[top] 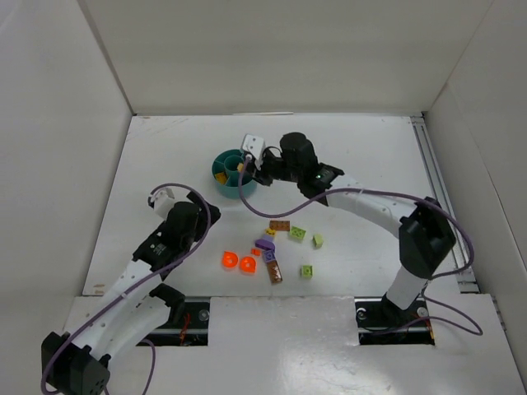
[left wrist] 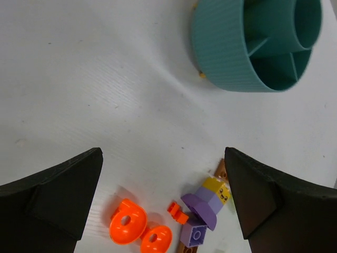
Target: Sort the legos into containers by color
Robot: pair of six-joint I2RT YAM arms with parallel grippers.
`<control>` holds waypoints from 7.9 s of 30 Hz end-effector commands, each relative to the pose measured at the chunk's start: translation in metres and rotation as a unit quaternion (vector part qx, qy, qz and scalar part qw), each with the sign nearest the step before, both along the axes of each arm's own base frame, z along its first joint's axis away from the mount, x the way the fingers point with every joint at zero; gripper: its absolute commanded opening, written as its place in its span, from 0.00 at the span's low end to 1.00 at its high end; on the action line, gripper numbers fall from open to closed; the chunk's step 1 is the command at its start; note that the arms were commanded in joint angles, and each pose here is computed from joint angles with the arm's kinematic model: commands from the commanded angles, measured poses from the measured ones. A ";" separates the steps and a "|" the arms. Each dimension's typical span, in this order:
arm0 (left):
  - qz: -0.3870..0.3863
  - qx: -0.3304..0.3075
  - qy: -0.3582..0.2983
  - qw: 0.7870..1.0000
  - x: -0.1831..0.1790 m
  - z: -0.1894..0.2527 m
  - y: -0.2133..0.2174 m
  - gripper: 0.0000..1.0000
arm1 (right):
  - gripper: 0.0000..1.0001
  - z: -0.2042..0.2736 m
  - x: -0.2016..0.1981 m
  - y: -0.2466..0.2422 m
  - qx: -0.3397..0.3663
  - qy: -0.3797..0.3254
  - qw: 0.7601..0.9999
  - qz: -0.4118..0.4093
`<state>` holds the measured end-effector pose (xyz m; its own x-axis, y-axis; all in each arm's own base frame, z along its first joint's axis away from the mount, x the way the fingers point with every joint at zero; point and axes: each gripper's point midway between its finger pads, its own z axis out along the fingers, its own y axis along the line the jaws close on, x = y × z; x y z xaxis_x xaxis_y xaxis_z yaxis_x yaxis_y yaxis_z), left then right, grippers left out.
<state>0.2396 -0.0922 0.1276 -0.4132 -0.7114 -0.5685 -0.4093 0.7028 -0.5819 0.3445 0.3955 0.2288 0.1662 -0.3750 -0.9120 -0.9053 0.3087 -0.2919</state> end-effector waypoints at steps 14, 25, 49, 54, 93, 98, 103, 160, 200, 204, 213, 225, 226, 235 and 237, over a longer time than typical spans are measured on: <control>0.051 -0.004 0.039 0.998 -0.004 -0.029 0.032 1.00 | 0.04 0.020 0.047 0.127 0.089 -0.030 0.994 0.055; 0.042 -0.006 0.041 0.998 -0.007 -0.029 0.030 1.00 | 0.12 -0.003 0.075 0.126 0.097 -0.027 0.995 -0.018; 0.027 -0.017 0.031 0.999 -0.011 -0.027 0.026 1.00 | 0.55 0.011 0.064 0.121 0.120 -0.035 0.992 -0.018; -0.003 -0.022 0.028 0.999 -0.011 -0.027 0.017 1.00 | 0.64 0.041 0.049 0.113 0.139 -0.051 0.989 -0.012; -0.185 -0.043 0.148 0.970 -0.081 -0.096 -0.044 0.32 | 1.00 -0.017 -0.063 -0.146 0.035 -0.001 0.962 -0.270; -0.186 -0.037 0.153 0.970 -0.081 -0.097 -0.045 0.23 | 1.00 -0.013 -0.061 -0.149 0.031 -0.007 0.960 -0.277; -0.189 -0.032 0.157 0.969 -0.079 -0.098 -0.045 0.19 | 1.00 -0.014 -0.058 -0.154 0.023 -0.010 0.958 -0.286; -0.133 0.273 -0.036 0.952 0.254 0.064 -0.033 0.00 | 1.00 -0.026 -0.037 -0.244 -0.020 -0.021 0.915 -0.403; -0.128 0.212 -0.026 0.968 0.240 0.065 0.003 0.35 | 1.00 -0.021 -0.045 -0.250 -0.002 -0.026 0.920 -0.390; -0.133 0.180 -0.031 0.974 0.249 0.051 0.025 0.36 | 1.00 -0.015 -0.037 -0.248 -0.003 -0.026 0.918 -0.395; -0.220 0.131 -0.017 0.967 0.299 0.000 0.032 0.33 | 1.00 0.012 -0.006 -0.249 -0.022 -0.012 0.919 -0.393; -0.290 0.120 -0.004 0.950 0.303 -0.030 0.007 0.48 | 1.00 0.020 0.028 -0.264 -0.083 0.031 0.915 -0.393; -0.290 0.120 -0.004 0.949 0.303 -0.030 0.007 0.50 | 1.00 0.022 0.031 -0.267 -0.080 0.027 0.916 -0.393; -0.232 0.171 0.060 0.956 0.315 -0.061 0.015 0.36 | 1.00 0.027 0.036 -0.286 -0.074 0.026 0.910 -0.406; -0.228 0.168 0.055 0.957 0.317 -0.059 0.015 0.36 | 1.00 0.030 0.036 -0.289 -0.070 0.024 0.910 -0.407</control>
<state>0.5481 -0.0893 0.0579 -0.7334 -0.2057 -0.6479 -0.0156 0.9580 -0.2865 0.3782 0.1037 0.2268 -0.3358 -0.4889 -0.8051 -0.4105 0.8453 -0.3421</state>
